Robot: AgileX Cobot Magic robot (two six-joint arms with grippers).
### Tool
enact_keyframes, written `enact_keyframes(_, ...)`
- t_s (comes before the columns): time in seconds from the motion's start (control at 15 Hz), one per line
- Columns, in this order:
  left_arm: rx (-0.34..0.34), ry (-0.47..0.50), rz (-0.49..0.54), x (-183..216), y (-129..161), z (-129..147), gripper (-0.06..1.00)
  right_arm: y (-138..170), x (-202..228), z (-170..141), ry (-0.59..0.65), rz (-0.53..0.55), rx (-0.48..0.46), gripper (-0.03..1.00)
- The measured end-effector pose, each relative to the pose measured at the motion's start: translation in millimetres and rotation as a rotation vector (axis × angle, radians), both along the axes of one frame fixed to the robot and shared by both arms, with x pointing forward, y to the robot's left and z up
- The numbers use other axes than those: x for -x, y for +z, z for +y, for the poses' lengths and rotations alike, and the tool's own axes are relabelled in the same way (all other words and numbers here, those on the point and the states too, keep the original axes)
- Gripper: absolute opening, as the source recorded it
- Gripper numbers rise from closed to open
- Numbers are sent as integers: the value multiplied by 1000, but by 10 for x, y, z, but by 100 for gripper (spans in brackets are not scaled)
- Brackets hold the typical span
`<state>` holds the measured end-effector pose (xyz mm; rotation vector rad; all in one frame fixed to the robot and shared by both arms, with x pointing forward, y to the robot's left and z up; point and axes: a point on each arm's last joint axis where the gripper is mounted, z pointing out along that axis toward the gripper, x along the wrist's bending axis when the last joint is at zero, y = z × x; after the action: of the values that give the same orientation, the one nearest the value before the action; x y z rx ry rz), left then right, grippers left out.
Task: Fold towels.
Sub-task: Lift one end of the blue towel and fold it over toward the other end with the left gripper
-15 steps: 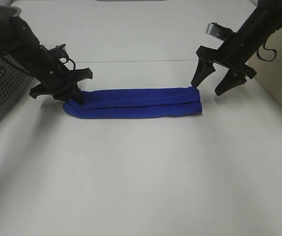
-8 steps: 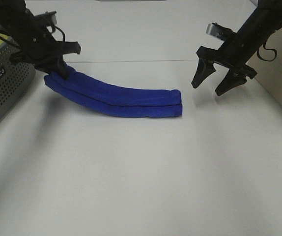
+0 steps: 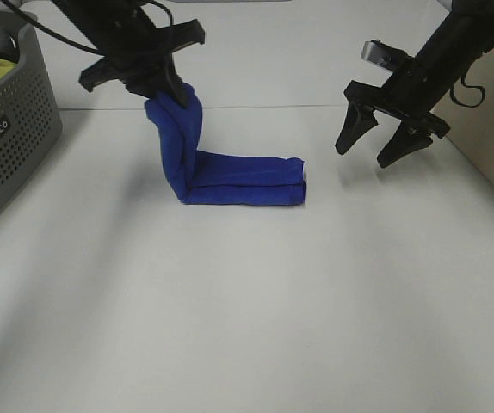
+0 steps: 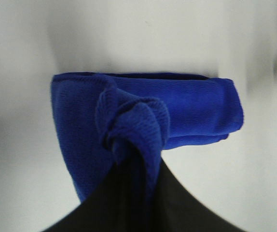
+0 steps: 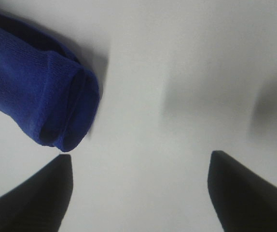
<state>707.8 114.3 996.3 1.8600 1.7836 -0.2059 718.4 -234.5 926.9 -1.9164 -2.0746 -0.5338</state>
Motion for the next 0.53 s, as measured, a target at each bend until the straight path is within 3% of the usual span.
enact_keyframes(0.27,69,16,34,55,-385,-526,7,0,0,-1,-1,1,1,75)
enact_keyframes(0.4,73,46,61,59,-568,-630,8,0,0,0,-20,10,-1,75)
enact_keyframes(0.53,96,95,53,37,-634,-694,17,0,0,0,-23,11,-1,75)
